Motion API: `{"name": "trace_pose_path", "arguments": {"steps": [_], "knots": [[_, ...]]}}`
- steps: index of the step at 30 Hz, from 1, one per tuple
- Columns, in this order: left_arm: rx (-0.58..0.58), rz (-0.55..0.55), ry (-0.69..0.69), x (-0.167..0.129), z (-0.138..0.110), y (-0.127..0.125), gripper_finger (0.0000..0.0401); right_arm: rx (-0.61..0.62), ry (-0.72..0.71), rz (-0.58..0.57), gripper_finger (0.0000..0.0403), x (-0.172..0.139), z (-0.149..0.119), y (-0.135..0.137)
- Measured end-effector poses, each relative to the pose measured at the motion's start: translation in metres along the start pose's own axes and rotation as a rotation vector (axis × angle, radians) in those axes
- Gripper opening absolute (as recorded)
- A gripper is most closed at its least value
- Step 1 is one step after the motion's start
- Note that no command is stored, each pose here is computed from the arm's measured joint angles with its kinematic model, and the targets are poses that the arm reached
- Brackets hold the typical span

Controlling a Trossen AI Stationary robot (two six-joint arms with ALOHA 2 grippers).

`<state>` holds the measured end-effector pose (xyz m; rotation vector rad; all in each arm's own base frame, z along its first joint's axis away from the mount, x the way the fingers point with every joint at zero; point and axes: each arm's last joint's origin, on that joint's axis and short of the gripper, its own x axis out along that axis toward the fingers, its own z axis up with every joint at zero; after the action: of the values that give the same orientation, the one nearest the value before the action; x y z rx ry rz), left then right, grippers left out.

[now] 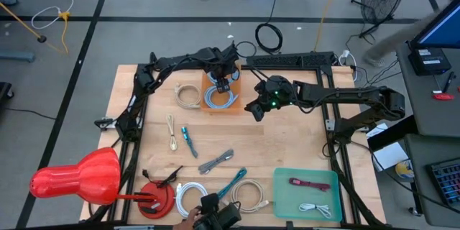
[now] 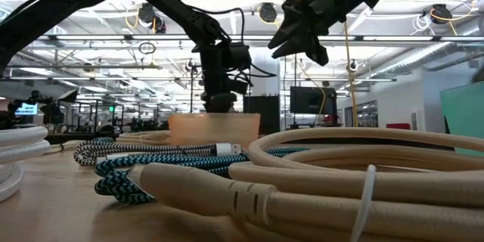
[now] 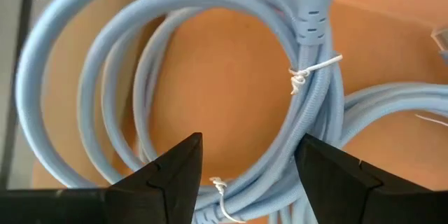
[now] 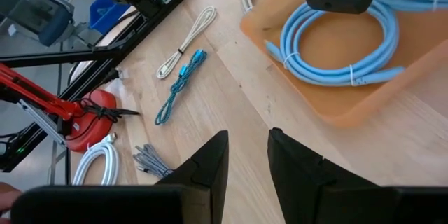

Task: Pick & Place USB Port
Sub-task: Put the blue usb cable into the orange bin

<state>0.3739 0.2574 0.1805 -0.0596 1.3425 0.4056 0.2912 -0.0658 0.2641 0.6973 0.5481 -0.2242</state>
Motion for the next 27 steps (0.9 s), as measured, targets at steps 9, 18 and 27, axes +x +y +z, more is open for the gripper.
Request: {"name": "trace_pose_path", "arguments": {"steps": [9, 18, 27], "knots": [[-0.04, -0.044, 0.057, 0.001, -0.008, 0.005, 0.0226, -0.003, -0.005, 0.003, 0.0091, 0.0, 0.0, 0.0], [-0.069, -0.084, 0.098, 0.0, -0.013, 0.004, 0.0226, -0.005, -0.012, 0.005, 0.0091, 0.0, 0.001, 0.001], [-0.081, -0.091, 0.123, -0.001, -0.015, 0.003, 0.0225, -0.005, -0.013, 0.003, 0.0091, 0.0, 0.001, 0.001]]}}
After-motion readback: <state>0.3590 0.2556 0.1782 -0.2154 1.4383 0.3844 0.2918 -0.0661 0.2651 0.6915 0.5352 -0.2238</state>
